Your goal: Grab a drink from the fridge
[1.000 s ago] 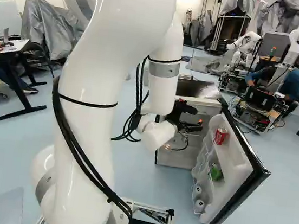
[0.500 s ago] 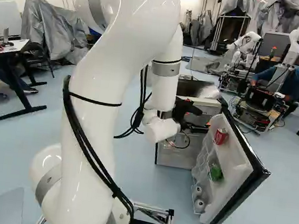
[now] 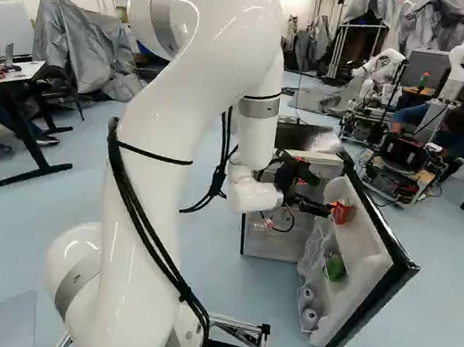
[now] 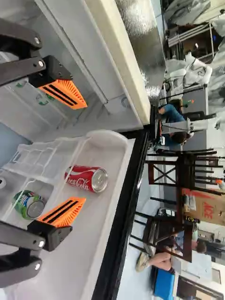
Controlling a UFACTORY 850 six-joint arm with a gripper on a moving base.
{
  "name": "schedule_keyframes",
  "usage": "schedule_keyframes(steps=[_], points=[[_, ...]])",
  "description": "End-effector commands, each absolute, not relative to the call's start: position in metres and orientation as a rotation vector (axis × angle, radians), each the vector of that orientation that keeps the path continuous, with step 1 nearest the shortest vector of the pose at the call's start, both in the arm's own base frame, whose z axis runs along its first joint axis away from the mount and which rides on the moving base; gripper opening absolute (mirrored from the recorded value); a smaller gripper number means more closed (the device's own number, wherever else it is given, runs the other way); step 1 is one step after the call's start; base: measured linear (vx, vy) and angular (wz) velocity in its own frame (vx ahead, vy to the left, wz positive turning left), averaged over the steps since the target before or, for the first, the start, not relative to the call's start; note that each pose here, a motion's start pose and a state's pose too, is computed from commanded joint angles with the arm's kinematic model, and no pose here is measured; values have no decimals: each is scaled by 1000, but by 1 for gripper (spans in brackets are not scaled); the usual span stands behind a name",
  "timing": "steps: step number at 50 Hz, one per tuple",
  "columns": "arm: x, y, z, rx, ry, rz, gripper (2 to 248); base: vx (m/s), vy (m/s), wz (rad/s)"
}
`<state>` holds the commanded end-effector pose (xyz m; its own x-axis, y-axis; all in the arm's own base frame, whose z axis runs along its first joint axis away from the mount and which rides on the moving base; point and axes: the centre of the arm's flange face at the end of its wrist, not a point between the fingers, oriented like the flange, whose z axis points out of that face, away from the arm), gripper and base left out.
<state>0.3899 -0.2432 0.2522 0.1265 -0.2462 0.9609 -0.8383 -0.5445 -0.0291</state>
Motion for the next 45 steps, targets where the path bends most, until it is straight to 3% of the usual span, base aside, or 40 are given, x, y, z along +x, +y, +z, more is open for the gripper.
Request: schedule_keyframes(steps=[45], points=[[410,-226,230,1779,-1418,1154,247,0,0,0]])
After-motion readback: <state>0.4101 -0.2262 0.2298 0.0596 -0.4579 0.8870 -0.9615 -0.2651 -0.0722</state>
